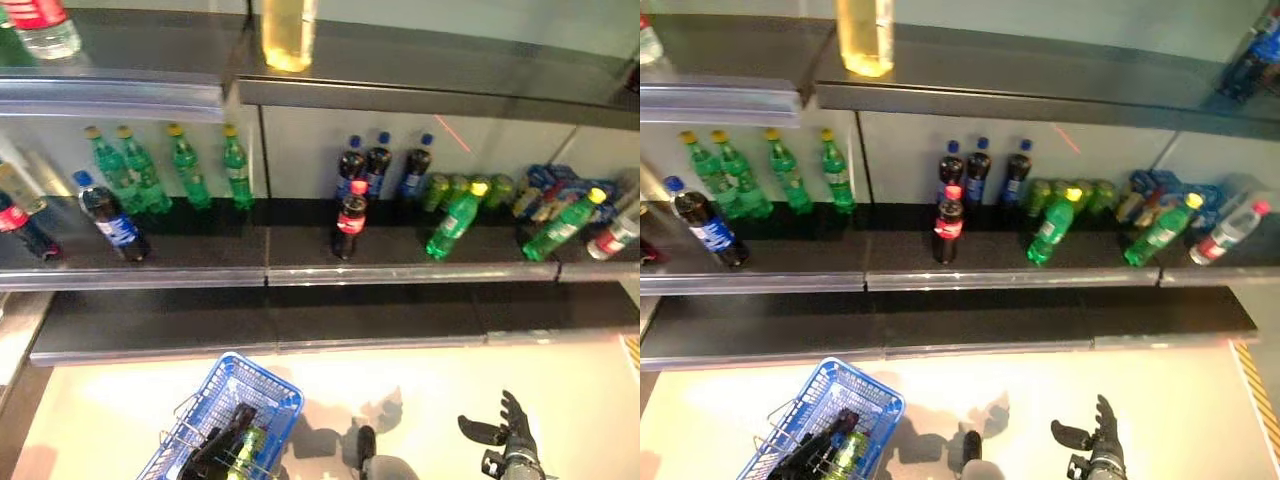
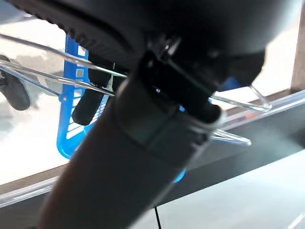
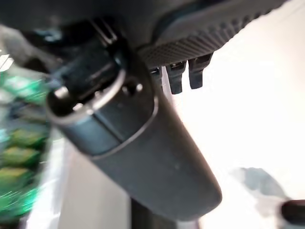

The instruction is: Pick up the drink and place into the basket.

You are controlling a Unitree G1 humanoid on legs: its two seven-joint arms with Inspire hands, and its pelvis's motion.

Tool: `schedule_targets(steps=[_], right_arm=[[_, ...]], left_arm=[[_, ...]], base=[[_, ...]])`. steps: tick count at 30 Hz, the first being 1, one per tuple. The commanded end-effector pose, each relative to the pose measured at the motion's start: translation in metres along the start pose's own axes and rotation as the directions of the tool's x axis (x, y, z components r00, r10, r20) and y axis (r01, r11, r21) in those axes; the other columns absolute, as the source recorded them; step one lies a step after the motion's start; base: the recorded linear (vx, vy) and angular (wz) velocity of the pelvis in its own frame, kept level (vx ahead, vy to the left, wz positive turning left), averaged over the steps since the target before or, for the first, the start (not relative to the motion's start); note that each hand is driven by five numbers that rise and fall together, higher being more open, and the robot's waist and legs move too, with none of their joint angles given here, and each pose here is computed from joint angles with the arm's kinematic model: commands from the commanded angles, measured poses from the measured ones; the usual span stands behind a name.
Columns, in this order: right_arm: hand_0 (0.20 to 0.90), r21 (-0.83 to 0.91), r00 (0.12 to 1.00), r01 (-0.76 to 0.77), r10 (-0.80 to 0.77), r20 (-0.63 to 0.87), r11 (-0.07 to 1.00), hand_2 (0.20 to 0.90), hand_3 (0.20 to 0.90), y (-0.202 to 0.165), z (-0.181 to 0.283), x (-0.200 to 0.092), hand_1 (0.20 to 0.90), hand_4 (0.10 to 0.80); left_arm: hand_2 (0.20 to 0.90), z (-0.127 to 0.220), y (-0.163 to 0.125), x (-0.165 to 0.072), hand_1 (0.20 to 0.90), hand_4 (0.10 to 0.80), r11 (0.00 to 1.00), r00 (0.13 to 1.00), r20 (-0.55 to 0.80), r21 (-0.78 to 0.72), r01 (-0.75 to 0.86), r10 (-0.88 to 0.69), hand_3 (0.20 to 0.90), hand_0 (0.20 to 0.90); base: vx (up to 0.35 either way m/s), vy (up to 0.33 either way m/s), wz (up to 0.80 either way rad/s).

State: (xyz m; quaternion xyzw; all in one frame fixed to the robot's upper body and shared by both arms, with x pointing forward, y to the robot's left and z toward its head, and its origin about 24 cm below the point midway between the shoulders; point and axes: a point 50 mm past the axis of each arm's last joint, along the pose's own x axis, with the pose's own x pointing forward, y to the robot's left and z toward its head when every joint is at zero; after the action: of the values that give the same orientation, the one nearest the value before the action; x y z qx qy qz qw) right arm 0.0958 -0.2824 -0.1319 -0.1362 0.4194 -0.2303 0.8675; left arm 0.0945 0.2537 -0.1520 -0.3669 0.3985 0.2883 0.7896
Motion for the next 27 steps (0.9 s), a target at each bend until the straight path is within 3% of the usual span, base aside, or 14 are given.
schedule_targets(steps=[1,6,13,27], right_arm=[[0.900,0.024,0.998,-0.009,0.007,0.069,1.000,0.900,0.900,-0.010,0.025,0.013,0.900,0.800],[0.900,-0.014,0.998,-0.064,0.064,-0.025,0.998,0.900,0.900,-0.005,0.007,0.010,0.900,0.800],[0.900,-0.002,0.997,-0.080,0.080,-0.005,0.997,0.900,0.900,-0.002,0.014,0.011,0.900,0.800],[0.900,-0.124,0.989,-0.144,0.139,-0.048,0.982,0.900,0.900,-0.001,-0.004,0.005,0.900,0.800]], left_arm=[[0.300,0.059,-0.016,0.000,0.300,0.100,0.985,0.963,0.209,0.075,0.156,-0.169,0.200,0.300],[0.300,0.053,-0.020,0.002,0.300,0.100,0.981,0.968,0.171,0.096,0.167,-0.181,0.200,0.300],[0.300,0.050,-0.022,0.004,0.300,0.100,0.981,0.971,0.160,0.105,0.160,-0.176,0.200,0.300],[0.300,0.044,0.005,-0.004,0.300,0.100,0.988,0.985,0.133,0.115,0.099,-0.114,0.200,0.300]], base=[[-0.017,-0.217,-0.07],[-0.014,-0.103,-0.24],[-0.018,-0.032,0.19],[-0.019,0.010,0.11]])
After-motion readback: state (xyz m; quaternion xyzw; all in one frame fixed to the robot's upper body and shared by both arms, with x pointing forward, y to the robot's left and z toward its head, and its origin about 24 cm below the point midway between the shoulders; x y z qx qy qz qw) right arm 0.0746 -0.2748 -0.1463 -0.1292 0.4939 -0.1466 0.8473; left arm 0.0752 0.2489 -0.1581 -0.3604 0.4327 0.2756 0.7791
